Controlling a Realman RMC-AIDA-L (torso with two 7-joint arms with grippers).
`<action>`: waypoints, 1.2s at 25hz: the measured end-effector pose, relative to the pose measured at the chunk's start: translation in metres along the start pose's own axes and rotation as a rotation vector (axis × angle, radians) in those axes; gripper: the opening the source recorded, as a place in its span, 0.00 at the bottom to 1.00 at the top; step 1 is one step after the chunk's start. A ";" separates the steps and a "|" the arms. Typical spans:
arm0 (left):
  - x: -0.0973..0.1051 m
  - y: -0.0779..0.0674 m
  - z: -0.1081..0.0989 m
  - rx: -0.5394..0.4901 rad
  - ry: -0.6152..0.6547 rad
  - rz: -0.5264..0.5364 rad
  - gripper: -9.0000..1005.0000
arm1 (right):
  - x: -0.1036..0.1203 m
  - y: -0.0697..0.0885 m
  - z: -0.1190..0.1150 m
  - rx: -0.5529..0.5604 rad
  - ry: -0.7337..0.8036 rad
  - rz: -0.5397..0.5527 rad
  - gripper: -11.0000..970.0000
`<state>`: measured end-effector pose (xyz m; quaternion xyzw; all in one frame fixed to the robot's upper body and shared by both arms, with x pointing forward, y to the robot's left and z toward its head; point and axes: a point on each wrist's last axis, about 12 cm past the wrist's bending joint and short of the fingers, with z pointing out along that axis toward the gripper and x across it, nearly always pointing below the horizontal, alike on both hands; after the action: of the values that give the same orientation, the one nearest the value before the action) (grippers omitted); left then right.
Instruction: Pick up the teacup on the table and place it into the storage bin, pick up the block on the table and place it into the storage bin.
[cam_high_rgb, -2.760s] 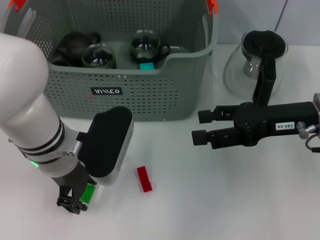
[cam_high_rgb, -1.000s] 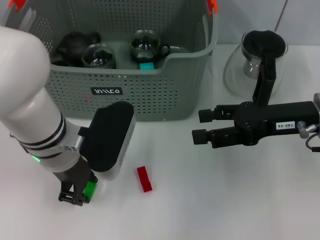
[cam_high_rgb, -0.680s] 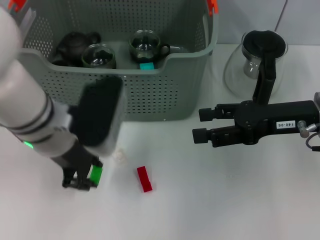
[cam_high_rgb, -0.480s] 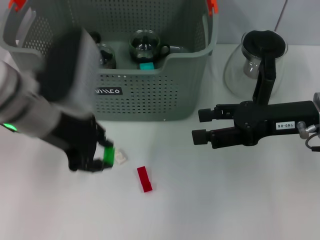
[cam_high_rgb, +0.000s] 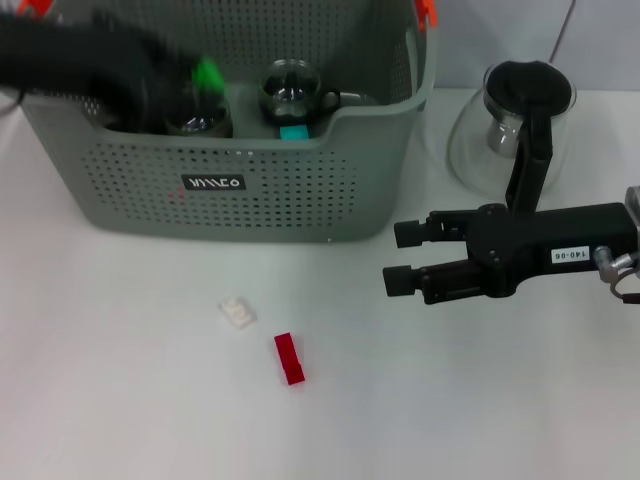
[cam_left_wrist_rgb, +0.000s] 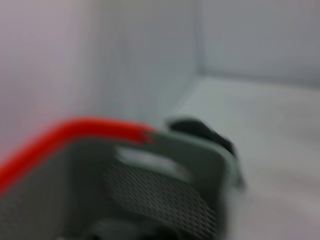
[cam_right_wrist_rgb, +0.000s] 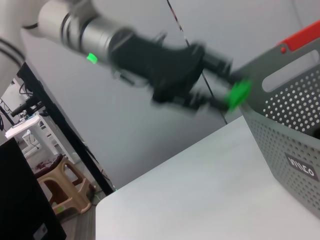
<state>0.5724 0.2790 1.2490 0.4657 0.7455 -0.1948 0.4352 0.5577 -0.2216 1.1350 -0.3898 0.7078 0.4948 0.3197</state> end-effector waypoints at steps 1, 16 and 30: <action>-0.004 0.011 0.003 -0.027 -0.021 -0.029 0.50 | 0.000 0.000 0.000 0.000 0.004 -0.001 0.93; -0.003 0.070 0.067 -0.235 -0.040 -0.252 0.55 | 0.005 0.002 0.005 -0.020 0.049 -0.009 0.93; -0.004 0.049 0.023 -0.236 -0.067 -0.247 0.71 | 0.004 0.002 0.004 -0.021 0.062 -0.039 0.93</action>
<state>0.6266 0.2845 1.2453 0.3094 0.7997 -0.1734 0.4844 0.5546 -0.2181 1.1308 -0.4220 0.7045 0.4836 0.3029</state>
